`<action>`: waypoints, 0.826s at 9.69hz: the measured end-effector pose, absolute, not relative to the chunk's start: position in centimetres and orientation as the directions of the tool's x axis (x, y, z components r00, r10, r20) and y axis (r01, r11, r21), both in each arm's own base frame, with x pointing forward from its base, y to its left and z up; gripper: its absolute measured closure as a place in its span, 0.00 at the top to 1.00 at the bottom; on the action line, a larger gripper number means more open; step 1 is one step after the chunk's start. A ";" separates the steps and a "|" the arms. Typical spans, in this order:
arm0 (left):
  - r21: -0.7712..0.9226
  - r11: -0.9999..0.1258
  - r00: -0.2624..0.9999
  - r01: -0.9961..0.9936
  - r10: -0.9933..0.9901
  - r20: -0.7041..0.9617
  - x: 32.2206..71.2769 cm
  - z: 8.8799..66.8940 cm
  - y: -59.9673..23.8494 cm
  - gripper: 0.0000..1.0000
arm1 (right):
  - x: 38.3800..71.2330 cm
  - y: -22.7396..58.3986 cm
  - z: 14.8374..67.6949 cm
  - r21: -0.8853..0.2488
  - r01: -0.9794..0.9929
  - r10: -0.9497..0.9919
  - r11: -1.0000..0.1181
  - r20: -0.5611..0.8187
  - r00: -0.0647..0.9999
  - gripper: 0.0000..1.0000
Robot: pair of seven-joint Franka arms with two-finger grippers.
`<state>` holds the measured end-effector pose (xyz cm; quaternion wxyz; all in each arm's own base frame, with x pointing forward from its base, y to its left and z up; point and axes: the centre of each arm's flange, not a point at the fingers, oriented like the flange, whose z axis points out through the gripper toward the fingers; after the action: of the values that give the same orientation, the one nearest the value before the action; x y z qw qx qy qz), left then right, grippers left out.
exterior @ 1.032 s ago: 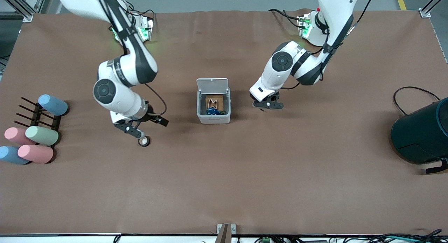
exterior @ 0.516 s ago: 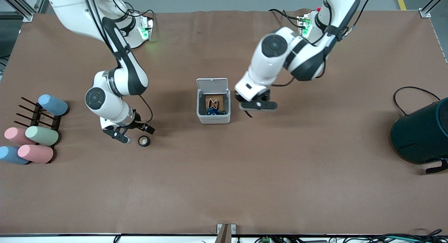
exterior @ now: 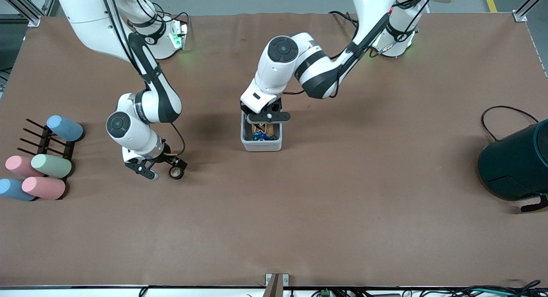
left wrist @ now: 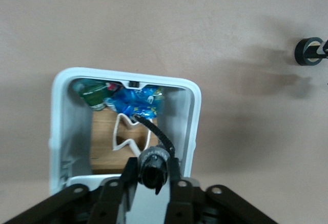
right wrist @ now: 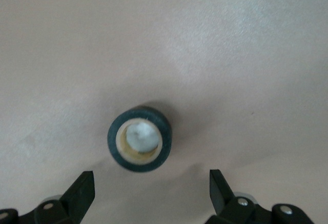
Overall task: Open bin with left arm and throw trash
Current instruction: 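Grasp the tape roll with the right gripper while the left gripper drops the cable, then carry the tape roll over the bin while the left gripper returns to rest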
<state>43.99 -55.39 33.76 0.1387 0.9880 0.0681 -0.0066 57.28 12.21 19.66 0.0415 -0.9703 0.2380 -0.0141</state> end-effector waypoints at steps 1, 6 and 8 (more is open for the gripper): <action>0.271 -0.949 0.987 0.159 0.154 -0.040 44.3 33.3 -55.2 0.57 | 57.8 12.1 19.3 -0.087 -0.463 -0.465 -0.882 0.011 0.885 0.99; 0.155 -0.967 0.979 0.202 0.202 -0.011 52.2 41.2 -44.6 1.00 | 59.2 13.0 18.0 -0.089 -0.455 -0.459 -0.886 0.018 0.888 0.86; 0.084 -0.978 0.982 0.190 0.190 0.000 54.4 46.2 -37.7 1.00 | 59.5 13.1 18.1 -0.092 -0.455 -0.458 -0.886 0.021 0.889 0.56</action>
<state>54.43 -37.70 46.18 0.0417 0.9946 0.0955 0.0039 59.46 13.09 18.12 0.0424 -0.9708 0.2350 -0.0210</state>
